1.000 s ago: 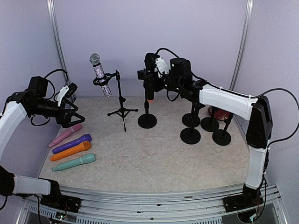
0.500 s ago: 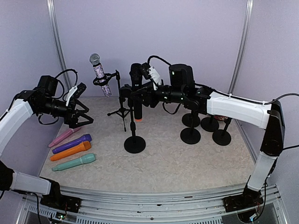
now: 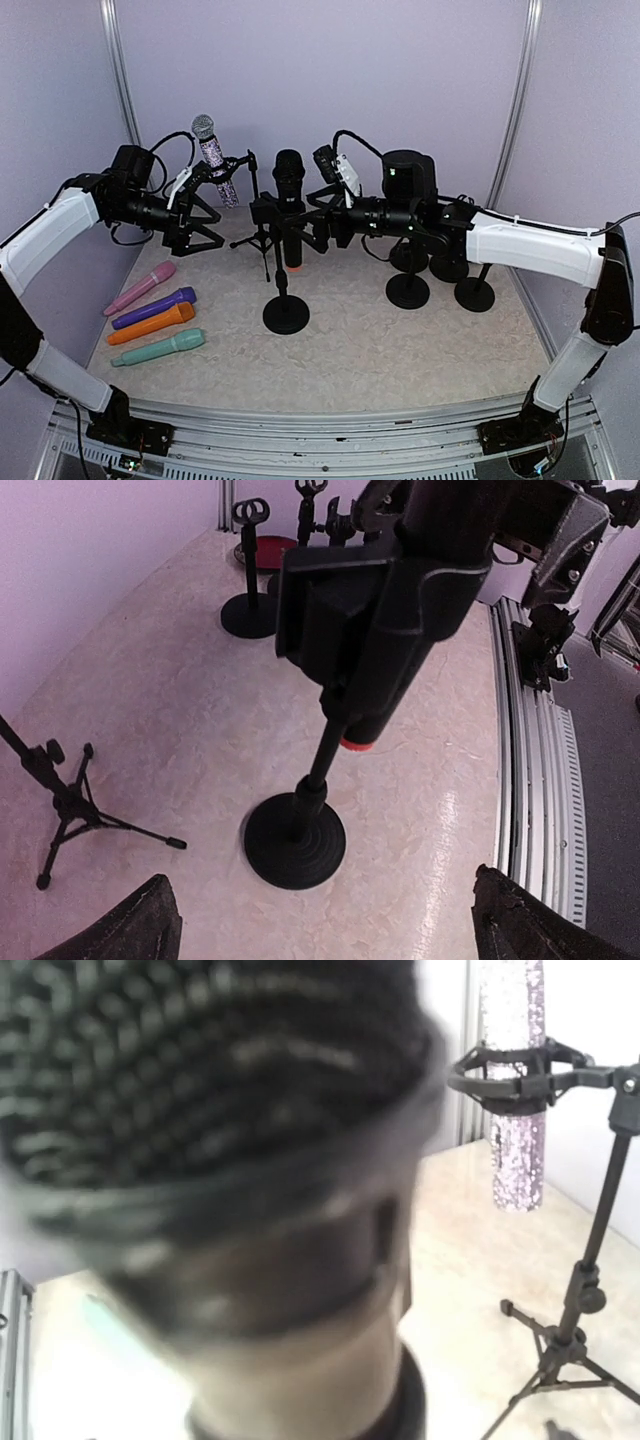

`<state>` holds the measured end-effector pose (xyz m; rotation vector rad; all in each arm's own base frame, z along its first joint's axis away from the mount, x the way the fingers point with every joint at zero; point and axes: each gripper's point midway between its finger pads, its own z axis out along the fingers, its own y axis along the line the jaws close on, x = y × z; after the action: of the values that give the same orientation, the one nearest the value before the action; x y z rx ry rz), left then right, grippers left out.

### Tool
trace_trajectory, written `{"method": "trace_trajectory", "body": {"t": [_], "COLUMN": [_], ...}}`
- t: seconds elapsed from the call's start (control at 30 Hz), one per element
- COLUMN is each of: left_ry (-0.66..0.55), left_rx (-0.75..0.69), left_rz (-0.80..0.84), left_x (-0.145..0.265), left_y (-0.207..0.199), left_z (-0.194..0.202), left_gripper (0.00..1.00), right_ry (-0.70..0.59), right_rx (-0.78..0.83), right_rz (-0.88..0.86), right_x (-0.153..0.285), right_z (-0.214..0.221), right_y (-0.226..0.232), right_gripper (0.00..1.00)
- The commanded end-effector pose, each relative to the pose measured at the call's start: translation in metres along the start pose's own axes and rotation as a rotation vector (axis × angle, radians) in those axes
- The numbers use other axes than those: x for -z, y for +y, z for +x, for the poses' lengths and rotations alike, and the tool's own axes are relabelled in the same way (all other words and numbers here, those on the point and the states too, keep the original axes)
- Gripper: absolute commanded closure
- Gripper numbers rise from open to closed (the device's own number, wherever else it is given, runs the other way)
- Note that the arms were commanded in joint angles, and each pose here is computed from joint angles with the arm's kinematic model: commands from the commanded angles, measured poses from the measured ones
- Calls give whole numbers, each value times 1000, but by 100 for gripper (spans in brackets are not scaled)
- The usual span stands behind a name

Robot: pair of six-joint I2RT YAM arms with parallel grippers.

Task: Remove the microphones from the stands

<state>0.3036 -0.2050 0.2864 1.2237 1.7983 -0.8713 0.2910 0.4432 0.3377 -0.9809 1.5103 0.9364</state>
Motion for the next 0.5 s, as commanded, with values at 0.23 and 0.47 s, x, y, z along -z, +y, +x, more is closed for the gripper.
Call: {"method": "trace_trajectory", "body": {"t": [0.23, 0.47], "left_ry": [-122, -120], "left_rx": [-290, -354], "left_rz": [133, 158], "left_x": [-31, -47], "left_y": [-6, -9], "left_z": [-48, -61], "left_gripper": [1, 1], "right_ry": [-124, -82], "right_rx": [31, 56], "right_rz": [-78, -77], "right_x": [6, -2], "right_z": [-71, -68], "right_y": [21, 21], "right_gripper": [5, 12]}}
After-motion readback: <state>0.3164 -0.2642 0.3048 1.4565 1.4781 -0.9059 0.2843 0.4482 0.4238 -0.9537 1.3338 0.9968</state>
